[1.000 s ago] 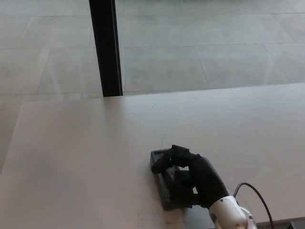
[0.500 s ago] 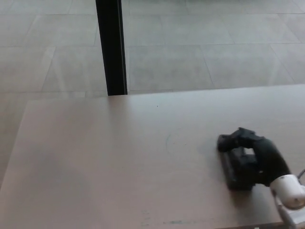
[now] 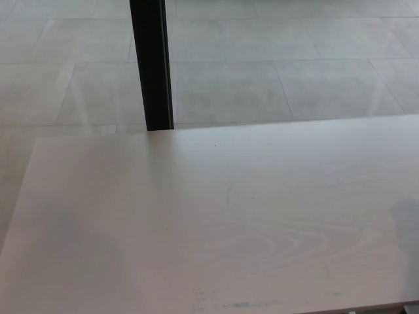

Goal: The robot uses its right hand to hold the eraser kept in the middle of the desk and use it to wipe the desk by swiping its surface twice

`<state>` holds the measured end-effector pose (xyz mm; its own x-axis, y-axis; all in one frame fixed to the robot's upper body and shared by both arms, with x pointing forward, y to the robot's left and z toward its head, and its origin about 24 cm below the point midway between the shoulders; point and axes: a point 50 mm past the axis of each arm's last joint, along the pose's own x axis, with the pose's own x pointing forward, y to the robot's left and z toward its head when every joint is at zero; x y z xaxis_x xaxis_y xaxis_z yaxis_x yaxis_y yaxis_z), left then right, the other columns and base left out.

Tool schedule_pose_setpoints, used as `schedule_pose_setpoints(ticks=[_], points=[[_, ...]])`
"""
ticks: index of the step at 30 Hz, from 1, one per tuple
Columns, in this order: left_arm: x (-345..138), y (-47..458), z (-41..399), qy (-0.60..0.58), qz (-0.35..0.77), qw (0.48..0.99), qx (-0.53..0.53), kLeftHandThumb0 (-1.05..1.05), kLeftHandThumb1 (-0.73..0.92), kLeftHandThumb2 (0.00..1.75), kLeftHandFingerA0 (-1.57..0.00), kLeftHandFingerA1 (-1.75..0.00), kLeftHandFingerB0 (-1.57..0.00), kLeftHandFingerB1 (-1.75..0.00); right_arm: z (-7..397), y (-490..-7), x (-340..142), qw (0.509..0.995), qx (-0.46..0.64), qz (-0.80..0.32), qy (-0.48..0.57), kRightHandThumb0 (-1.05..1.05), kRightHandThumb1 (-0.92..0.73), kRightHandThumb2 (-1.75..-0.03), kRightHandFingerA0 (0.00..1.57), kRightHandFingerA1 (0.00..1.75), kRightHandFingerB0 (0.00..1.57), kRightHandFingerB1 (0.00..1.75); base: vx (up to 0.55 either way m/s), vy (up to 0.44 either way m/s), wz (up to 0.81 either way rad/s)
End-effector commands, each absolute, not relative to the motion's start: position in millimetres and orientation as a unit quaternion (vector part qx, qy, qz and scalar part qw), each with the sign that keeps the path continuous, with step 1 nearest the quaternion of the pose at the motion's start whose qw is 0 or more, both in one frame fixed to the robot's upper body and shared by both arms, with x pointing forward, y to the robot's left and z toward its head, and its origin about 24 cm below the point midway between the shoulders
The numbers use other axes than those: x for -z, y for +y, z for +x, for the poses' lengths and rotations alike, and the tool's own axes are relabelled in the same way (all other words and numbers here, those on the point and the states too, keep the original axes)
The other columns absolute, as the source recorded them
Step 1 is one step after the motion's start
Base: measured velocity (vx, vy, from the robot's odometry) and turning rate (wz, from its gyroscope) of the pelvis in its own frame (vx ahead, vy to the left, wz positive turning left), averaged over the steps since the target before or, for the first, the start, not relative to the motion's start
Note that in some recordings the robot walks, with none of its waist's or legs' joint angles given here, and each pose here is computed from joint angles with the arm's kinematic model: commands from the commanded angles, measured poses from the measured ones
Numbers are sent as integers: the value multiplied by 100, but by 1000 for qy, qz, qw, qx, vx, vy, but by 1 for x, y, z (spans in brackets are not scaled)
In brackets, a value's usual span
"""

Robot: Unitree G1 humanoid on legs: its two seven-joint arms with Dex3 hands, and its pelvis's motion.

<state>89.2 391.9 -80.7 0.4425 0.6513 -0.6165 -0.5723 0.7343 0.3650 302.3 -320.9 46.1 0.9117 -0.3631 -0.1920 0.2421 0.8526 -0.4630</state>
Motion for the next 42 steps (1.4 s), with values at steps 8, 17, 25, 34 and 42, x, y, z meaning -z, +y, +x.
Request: schedule_pose_setpoints(ticks=[8,17,25,34,42], points=[[75,398,89,374,67,850,-364,-52,50,89,-81,-82,-64,-69,284,-319,-24,962,142,-151,177,-35,-72,-87,98,175,73,146,0,0,0],[75,398,88,372,59,851,-367,-53,49,88,-81,-83,-65,-70,295,-296,-42,985,64,-103,122,-39,-79,-64,97,149,65,54,0,0,0],[76,398,83,378,76,850,-360,-52,50,91,-80,-82,-64,-70,298,-303,-70,992,39,-78,90,-65,-59,-92,29,50,4,32,0,0,0],[76,399,81,384,78,847,-361,-54,49,90,-81,-82,-67,-71,294,-333,-92,991,65,-103,57,-81,-60,-97,24,51,3,24,0,0,0],[74,399,83,379,83,850,-356,-52,51,92,-80,-81,-63,-69,276,-358,-139,994,90,-62,-9,-81,-56,-92,30,49,11,40,0,0,0]])
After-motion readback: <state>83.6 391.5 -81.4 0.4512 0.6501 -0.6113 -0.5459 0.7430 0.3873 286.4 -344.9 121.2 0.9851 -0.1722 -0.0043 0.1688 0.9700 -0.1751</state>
